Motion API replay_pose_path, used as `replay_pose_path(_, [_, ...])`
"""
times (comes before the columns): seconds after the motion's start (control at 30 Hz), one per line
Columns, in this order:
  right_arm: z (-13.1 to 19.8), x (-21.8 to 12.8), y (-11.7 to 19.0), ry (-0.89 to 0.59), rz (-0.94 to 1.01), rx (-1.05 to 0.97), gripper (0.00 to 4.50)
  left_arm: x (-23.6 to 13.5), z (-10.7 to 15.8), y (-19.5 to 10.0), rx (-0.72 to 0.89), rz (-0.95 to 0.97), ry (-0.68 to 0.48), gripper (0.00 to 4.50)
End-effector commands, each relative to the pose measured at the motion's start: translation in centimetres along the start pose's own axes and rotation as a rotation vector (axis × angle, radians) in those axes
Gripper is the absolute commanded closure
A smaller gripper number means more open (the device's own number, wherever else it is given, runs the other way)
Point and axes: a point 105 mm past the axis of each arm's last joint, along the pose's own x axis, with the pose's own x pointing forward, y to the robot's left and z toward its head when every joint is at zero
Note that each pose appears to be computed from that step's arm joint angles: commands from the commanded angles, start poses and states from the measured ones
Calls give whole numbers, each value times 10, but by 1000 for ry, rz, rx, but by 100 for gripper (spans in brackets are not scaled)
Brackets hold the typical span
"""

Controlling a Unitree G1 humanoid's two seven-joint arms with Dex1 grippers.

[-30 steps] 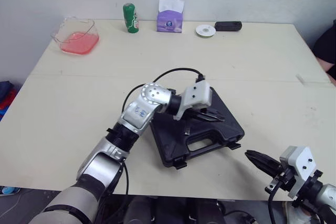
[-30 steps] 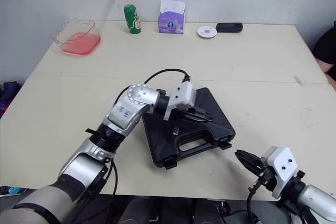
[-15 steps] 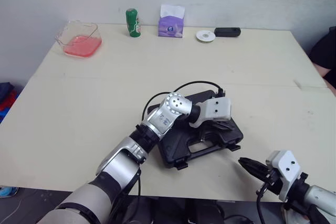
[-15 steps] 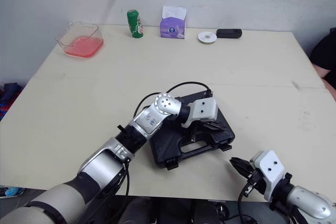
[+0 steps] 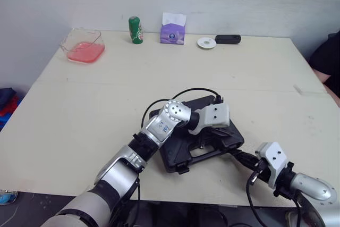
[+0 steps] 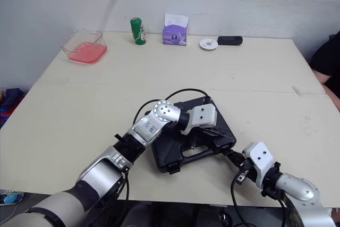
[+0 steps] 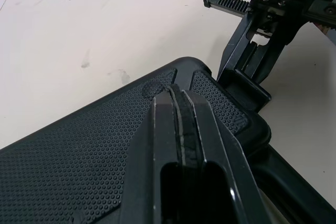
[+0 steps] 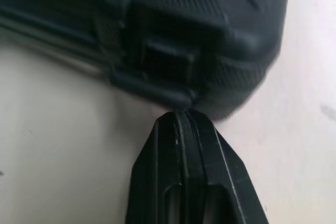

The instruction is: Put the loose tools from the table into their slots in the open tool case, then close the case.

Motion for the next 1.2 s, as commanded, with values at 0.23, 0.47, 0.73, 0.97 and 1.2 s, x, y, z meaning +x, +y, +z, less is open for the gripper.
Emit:
replay_pose_path(0.23, [33,-9,8,-57,76,-35,448,5,-72,-29,-168,-79,226,450])
replay_pose_path(0.47, [32,-9,0,-55,44,-50,448,9,-72,-32,-170,-86,227,450])
replay_pose_path(0.73, [34,-9,-1,-68,73,-53,448,7,-77,-37,-167,-111,260,450])
replay_pose_path(0.97, [38,-9,0,-74,117,-59,448,6,-82,-43,-178,-129,286,450])
replay_pose_path(1.2, [37,-7,-7,-54,123,-52,448,3,-87,-45,-207,-117,297,450])
